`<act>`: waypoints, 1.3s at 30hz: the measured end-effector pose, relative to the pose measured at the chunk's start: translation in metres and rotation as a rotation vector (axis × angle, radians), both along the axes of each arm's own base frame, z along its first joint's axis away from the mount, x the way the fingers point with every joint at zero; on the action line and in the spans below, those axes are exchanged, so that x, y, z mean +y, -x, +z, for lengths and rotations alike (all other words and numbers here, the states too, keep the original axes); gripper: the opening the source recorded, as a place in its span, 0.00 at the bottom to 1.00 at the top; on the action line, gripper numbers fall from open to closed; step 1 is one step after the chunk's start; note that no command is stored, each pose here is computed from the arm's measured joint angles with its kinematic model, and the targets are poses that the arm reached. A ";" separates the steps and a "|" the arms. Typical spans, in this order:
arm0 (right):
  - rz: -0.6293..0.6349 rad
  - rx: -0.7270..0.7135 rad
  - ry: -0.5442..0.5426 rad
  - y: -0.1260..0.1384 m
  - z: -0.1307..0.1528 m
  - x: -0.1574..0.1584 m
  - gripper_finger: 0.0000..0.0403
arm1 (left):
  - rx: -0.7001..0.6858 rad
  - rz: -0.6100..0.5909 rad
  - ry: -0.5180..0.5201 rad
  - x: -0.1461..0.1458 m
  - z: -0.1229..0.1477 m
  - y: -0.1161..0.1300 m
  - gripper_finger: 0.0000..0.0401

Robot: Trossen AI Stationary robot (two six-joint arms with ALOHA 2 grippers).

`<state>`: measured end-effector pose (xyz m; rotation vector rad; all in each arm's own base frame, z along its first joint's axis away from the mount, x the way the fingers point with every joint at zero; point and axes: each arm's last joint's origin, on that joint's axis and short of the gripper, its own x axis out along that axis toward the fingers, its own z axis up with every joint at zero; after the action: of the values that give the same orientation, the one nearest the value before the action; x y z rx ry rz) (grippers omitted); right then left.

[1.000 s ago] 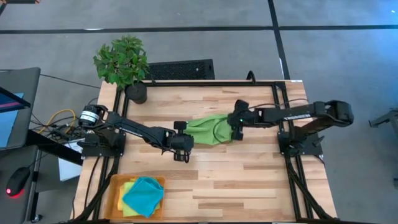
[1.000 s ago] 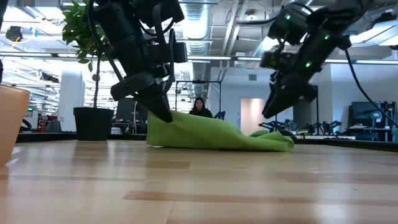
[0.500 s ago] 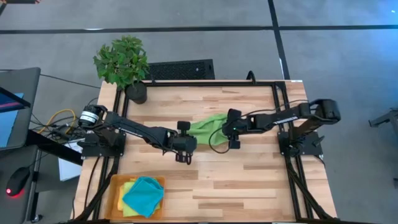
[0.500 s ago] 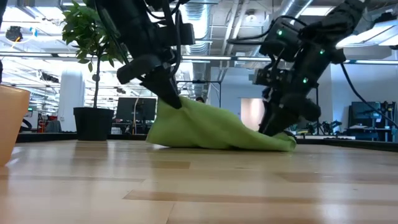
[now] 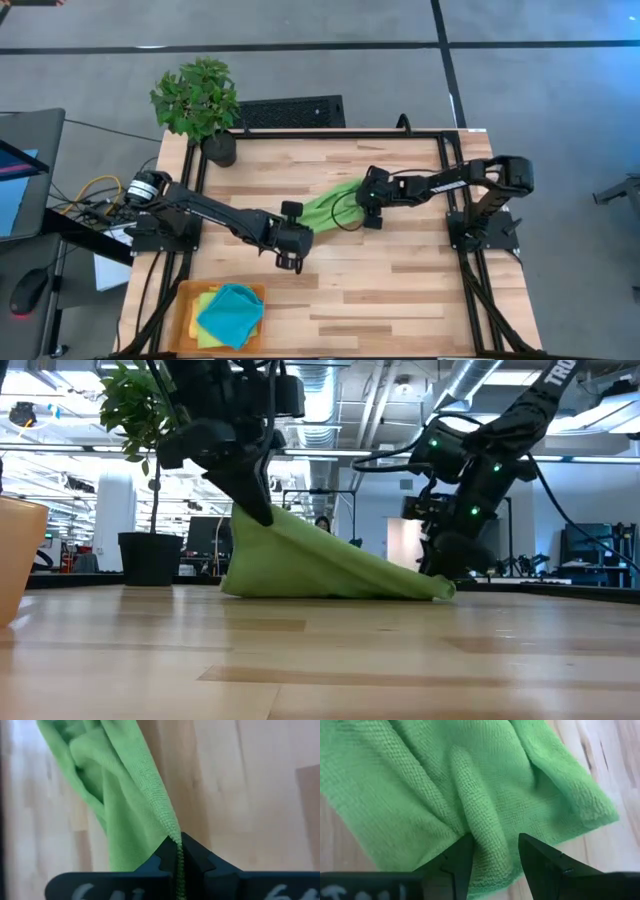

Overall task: Fold microfiber towels
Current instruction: Fold the green towel

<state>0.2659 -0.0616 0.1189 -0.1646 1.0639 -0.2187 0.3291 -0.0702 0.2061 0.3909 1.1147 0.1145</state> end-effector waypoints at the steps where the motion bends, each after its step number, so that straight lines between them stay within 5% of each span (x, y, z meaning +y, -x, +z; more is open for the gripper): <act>1: 0.004 0.000 0.001 0.001 0.002 0.001 0.45 | 0.001 0.006 0.020 -0.001 -0.001 0.000 0.00; 15: 0.099 -0.201 0.035 0.002 0.045 0.009 0.45 | 0.072 -0.011 0.148 -0.014 -0.033 -0.010 0.00; 22: 0.167 -0.201 0.053 -0.013 0.022 0.003 0.45 | 0.080 -0.013 0.150 -0.016 -0.044 -0.015 0.00; 39: 0.097 -0.118 0.077 -0.047 -0.009 -0.041 0.45 | 0.099 -0.048 0.220 -0.026 -0.045 -0.013 0.00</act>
<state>0.3127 -0.1026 0.1096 -0.2692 0.9286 -0.1803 0.3417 -0.0965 0.1611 0.2284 1.2012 -0.0700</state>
